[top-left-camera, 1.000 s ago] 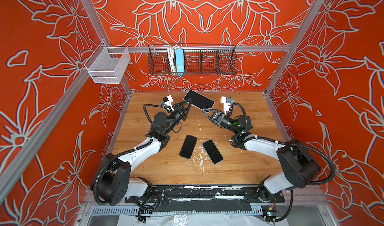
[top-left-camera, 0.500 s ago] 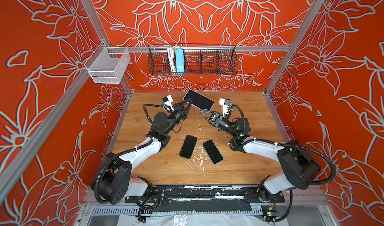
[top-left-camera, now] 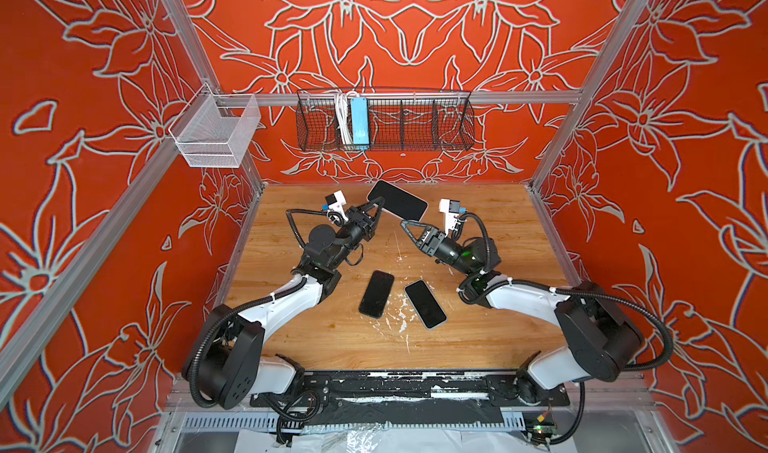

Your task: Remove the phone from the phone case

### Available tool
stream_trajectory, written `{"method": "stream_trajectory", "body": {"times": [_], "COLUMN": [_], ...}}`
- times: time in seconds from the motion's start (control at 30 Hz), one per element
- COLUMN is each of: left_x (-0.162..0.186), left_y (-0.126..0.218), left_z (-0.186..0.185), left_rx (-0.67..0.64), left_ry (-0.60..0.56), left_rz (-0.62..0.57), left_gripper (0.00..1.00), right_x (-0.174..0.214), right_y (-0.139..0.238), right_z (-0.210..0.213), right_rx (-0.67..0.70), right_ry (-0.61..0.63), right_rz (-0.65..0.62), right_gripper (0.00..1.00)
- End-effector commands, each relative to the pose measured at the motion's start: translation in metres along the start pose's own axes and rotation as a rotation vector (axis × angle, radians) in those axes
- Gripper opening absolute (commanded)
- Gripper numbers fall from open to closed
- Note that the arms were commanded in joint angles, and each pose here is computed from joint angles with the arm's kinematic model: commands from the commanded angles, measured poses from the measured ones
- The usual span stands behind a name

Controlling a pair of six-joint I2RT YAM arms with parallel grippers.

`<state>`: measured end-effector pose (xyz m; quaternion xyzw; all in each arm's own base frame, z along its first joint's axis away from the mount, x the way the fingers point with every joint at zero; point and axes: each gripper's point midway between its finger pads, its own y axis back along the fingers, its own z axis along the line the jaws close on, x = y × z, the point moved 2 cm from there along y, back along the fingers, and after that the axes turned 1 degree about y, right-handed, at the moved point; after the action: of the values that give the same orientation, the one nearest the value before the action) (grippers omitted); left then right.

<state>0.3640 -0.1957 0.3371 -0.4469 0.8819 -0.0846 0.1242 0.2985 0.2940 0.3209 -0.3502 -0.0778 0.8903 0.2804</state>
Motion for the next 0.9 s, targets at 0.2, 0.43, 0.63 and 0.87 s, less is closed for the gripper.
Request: {"method": "stream_trajectory", "body": {"times": [0.2,0.43,0.63,0.87], "left_x": [0.000,0.004,0.011,0.018], "left_y": [0.006,0.010,0.014,0.023], "left_z": [-0.026,-0.029,-0.026,-0.029], "left_rx": [0.092,0.087,0.048,-0.021], "left_ry": [-0.024,0.000,0.077,0.122], "left_rz": [-0.009,0.000,-0.001,-0.002], "left_gripper": [0.00,0.00,0.00,0.00], "right_x": [-0.010,-0.005,0.002,0.010], "right_y": [-0.006,-0.008,-0.011,-0.014], "right_z": [0.014,0.007,0.011,0.009], "right_rx": [-0.034,-0.020,-0.040,-0.019], "right_ry": [0.054,0.087,0.208,0.330], "right_rz": [-0.032,-0.009,0.057,0.140], "right_gripper": [0.11,0.03,0.02,0.01]}}
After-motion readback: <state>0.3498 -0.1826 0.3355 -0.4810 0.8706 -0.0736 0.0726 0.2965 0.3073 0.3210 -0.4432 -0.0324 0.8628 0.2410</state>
